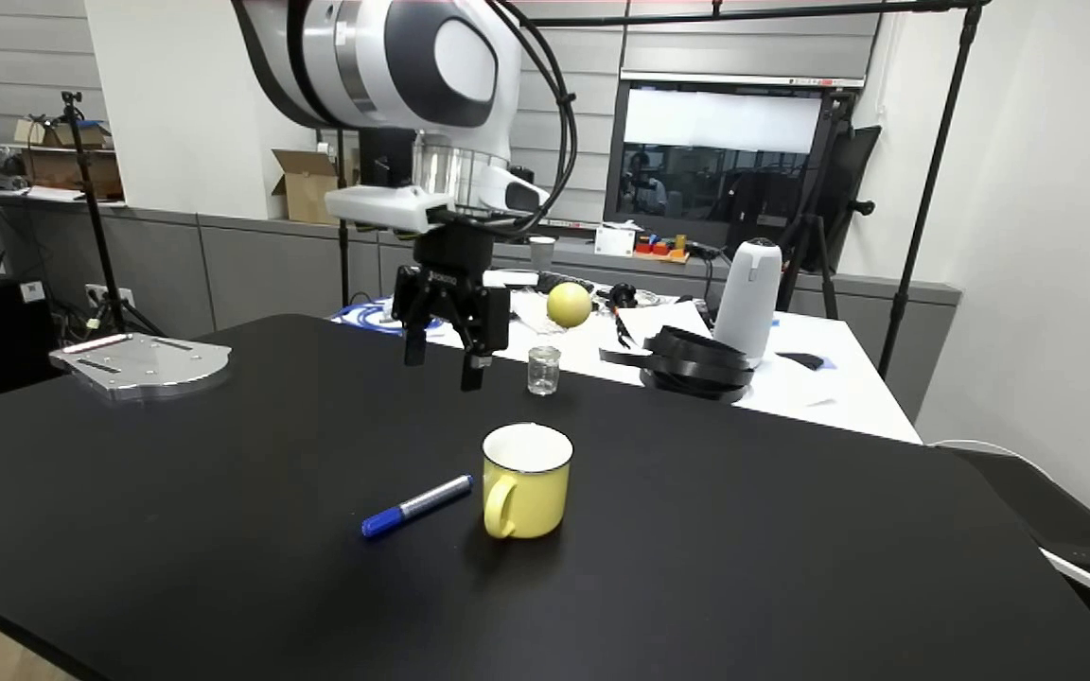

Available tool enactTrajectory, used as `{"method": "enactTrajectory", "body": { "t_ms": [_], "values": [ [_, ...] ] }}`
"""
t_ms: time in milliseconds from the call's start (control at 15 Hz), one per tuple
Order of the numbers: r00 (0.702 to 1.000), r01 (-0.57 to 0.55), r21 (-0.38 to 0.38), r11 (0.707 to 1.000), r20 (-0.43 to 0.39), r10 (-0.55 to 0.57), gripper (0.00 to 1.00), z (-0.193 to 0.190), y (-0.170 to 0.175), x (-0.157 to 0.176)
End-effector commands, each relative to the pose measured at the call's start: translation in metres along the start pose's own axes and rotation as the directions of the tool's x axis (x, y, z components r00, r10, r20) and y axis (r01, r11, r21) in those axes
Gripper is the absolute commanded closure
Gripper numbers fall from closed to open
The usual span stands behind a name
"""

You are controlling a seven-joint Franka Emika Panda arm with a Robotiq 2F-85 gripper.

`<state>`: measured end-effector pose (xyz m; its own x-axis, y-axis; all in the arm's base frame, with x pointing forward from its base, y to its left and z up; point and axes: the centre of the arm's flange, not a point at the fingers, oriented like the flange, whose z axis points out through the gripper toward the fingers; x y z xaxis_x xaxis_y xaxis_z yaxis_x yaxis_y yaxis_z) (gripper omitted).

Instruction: Put the blue marker inside the yellow mug

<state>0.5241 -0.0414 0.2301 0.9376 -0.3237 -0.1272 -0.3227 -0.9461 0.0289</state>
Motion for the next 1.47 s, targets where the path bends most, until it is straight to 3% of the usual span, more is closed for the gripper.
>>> {"method": "enactTrajectory", "body": {
  "t_ms": [0, 533, 933, 1400],
  "values": [
    [0.999, 0.035, -0.047, 0.998, -0.012, -0.035, 0.00, 0.027, -0.020, 0.016],
    [0.997, 0.040, -0.043, 0.998, -0.062, -0.043, 0.00, 0.079, -0.046, 0.027],
    [0.997, 0.012, -0.011, 1.000, -0.079, -0.013, 0.00, 0.100, -0.063, 0.008],
    [0.986, -0.129, -0.015, 0.991, -0.106, 0.127, 0.00, 0.083, -0.053, -0.033]
  ]
}}
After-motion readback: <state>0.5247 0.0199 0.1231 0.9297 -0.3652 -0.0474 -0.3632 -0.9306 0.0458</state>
